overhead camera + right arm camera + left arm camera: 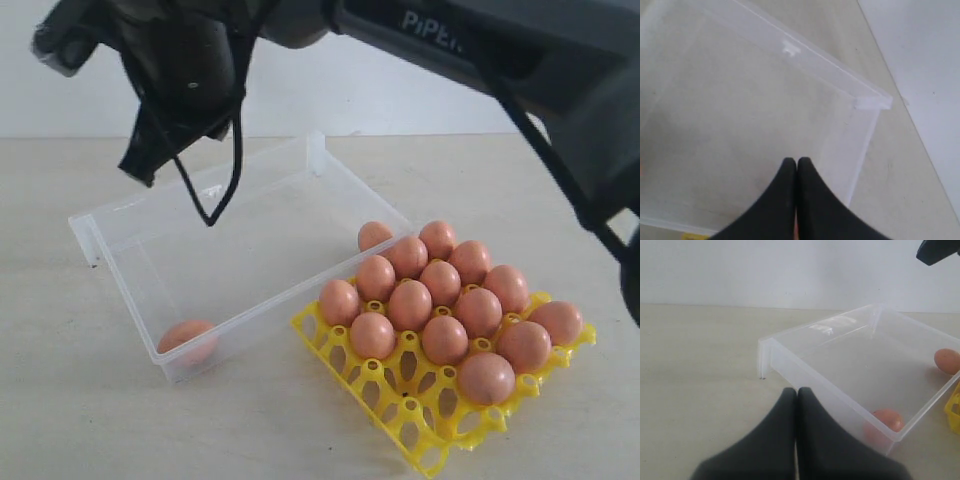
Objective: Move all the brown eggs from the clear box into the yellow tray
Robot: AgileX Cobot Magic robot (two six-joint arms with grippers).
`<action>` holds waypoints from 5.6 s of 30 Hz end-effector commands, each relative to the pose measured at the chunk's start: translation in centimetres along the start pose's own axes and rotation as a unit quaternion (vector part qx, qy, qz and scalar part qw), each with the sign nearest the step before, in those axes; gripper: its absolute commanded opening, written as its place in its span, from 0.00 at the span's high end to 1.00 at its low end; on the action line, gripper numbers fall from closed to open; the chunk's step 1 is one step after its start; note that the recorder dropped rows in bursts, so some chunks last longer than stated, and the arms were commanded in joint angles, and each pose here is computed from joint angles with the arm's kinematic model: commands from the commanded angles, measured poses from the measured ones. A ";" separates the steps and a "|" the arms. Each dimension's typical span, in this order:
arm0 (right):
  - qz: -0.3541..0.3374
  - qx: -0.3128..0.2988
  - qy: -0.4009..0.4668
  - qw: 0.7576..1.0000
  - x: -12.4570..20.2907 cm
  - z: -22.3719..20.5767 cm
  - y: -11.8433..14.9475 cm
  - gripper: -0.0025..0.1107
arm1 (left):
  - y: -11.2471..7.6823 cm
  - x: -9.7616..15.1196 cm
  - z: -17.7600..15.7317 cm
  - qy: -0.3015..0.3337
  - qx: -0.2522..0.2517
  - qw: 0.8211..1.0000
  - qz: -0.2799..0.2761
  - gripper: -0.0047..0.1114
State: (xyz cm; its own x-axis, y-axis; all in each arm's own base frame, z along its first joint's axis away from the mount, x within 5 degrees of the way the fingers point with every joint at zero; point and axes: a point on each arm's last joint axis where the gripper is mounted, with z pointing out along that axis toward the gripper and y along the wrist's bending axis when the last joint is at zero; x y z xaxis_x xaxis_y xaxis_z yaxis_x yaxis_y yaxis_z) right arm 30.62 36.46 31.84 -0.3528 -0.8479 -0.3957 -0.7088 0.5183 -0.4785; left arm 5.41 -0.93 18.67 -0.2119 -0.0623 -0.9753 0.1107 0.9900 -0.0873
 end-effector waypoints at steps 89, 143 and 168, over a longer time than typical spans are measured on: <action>-0.111 -0.261 -0.024 0.959 4.5 16.2 7.2 0.48 | 0.0 0.0 0.0 -0.001 0.003 1.000 -0.001 1.00; 0.270 -0.394 -0.283 0.832 29.8 -2.3 0.8 0.98 | 0.0 0.0 0.0 -0.001 0.003 1.000 -0.001 1.00; 0.271 -0.309 -0.209 0.888 31.2 7.2 2.2 0.98 | 0.0 0.0 0.0 -0.001 0.003 1.000 -0.001 1.00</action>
State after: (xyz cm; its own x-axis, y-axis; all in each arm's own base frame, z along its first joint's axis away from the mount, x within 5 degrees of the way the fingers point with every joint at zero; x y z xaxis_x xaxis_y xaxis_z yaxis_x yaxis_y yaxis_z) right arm 22.29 11.82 12.92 -0.5920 -0.3012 -0.7476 -0.7439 0.5610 0.3630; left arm 5.41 -0.93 18.67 -0.2119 -0.0623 -0.9753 0.1107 0.9900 -0.0873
